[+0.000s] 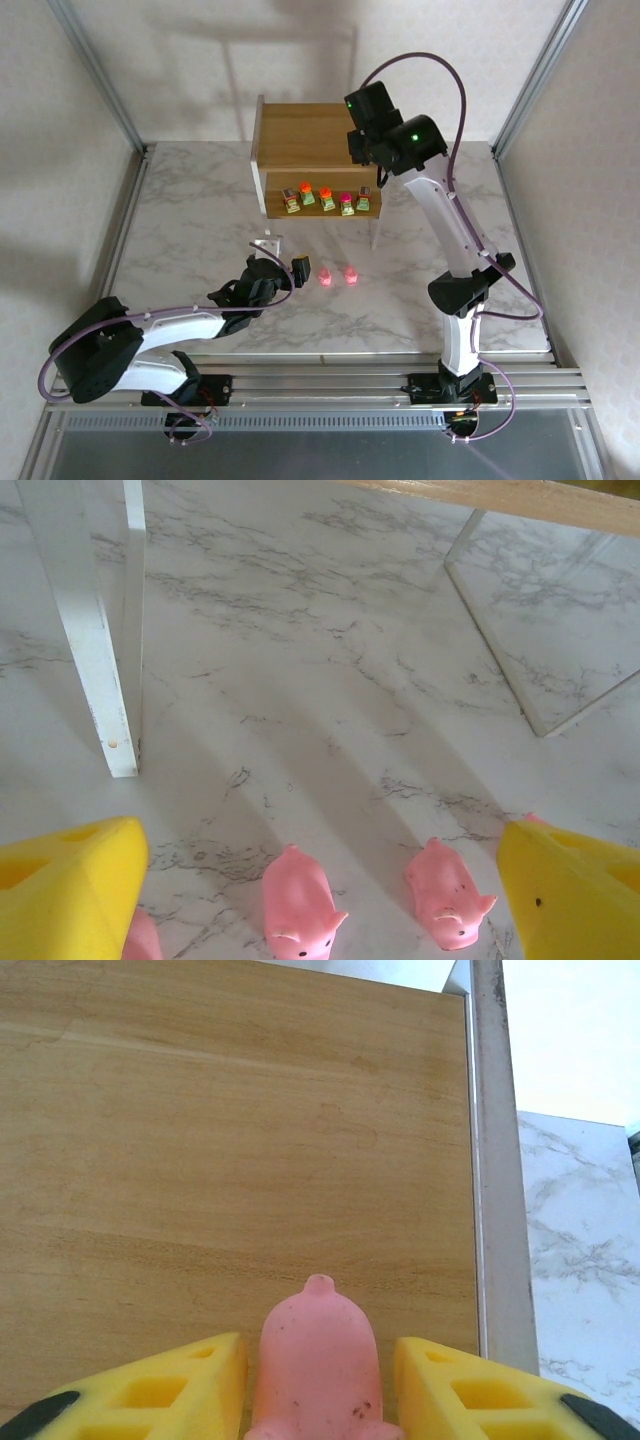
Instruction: Place and organize the plastic toys onto the shelf
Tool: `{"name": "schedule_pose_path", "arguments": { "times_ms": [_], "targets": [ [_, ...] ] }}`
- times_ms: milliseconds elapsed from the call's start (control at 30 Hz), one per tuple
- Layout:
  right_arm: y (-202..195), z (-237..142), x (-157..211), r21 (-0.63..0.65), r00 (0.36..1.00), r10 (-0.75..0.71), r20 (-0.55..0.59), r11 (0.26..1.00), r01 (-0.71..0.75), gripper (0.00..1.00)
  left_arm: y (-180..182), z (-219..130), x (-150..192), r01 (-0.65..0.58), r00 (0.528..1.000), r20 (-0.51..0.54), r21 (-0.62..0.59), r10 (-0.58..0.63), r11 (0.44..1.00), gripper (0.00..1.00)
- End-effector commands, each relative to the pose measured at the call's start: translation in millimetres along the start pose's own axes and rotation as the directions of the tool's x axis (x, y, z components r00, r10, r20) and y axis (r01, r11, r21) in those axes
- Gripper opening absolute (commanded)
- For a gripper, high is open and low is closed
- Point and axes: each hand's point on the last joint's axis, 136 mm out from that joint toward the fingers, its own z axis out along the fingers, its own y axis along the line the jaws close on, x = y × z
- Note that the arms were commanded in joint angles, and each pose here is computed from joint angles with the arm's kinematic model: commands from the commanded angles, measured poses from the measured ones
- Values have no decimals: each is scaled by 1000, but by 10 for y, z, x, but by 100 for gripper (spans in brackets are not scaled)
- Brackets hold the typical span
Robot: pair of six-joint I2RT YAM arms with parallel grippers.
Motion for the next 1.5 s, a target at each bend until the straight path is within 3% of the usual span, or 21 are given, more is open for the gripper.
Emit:
{"name": "schedule_pose_path", "arguments": {
  "times_ms": [0,433,700,900,1100,1467],
  "targets": [
    [-65,-22,-52,9,1000,-7,11,1000,7,44,-30,15,-54,-14,1000,8,-3,14,1000,90],
    [-91,-502,-275,-56,990,36,133,998,-29,48,-22,11,-63,-16,1000,12,-6,17,1000,90],
    [68,-744,-84,-71,990,3,142,997,7,45,16,-13,-99,-15,999,28,-24,15,1000,90],
    [282,-934,318,-109,990,-14,143,994,29,44,64,-11,-116,-19,999,32,-56,21,998,90],
    [464,-970,834,-146,994,-16,106,989,31,43,260,72,-70,-27,1000,6,-188,28,982,90],
    [785,-524,1826,-181,998,-5,-67,984,-7,42,370,152,73,-20,999,-54,-233,8,972,90]
  ]
}}
